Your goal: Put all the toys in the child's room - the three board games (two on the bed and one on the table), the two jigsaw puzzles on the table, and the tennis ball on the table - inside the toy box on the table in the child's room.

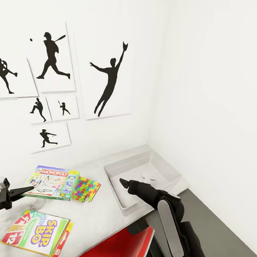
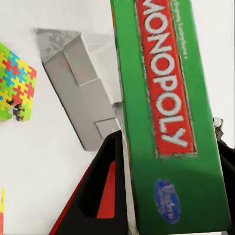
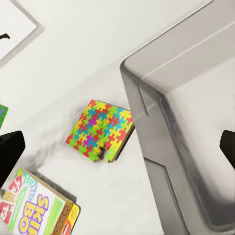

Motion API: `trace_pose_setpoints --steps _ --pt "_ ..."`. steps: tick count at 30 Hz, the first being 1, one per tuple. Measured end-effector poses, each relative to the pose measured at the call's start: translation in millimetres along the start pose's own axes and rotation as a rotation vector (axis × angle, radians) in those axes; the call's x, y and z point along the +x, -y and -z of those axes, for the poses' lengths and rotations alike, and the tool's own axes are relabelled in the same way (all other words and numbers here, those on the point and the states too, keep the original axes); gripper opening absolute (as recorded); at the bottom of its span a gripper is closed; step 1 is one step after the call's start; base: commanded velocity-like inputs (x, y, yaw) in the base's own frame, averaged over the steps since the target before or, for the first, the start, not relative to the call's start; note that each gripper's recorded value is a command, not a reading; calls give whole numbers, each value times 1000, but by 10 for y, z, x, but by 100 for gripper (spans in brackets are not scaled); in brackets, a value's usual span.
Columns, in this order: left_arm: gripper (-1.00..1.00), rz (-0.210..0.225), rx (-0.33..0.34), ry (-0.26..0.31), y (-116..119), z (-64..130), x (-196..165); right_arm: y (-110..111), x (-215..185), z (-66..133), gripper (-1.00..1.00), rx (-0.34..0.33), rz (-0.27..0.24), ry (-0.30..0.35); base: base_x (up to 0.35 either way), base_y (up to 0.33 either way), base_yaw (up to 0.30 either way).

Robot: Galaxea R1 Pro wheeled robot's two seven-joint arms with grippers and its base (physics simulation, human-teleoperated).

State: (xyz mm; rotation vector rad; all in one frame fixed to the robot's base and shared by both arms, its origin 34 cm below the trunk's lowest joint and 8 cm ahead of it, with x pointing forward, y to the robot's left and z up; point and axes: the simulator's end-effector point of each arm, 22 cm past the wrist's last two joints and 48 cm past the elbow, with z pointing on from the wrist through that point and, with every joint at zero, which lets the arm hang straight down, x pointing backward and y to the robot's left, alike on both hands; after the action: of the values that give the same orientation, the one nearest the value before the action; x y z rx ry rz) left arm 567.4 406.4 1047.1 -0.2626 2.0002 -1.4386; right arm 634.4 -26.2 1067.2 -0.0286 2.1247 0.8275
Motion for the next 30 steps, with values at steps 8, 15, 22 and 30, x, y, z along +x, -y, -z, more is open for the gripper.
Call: trace_pose_setpoints --steps 8,15,22,30 --pt "-100 -95 152 36 719 -149 -262 -19 -1 -1 100 -7 1 1 0 0 0" --pt "-100 -128 291 55 1129 -515 -336 -20 -3 -2 100 -8 1 2 0 0 0" --pt "-100 -129 356 -7 1385 -1216 -217 -6 -6 1 100 -5 0 2 0 0 0" --pt "-100 -111 325 -39 1451 -1877 -37 -4 -3 2 100 -6 -1 1 0 0 0"
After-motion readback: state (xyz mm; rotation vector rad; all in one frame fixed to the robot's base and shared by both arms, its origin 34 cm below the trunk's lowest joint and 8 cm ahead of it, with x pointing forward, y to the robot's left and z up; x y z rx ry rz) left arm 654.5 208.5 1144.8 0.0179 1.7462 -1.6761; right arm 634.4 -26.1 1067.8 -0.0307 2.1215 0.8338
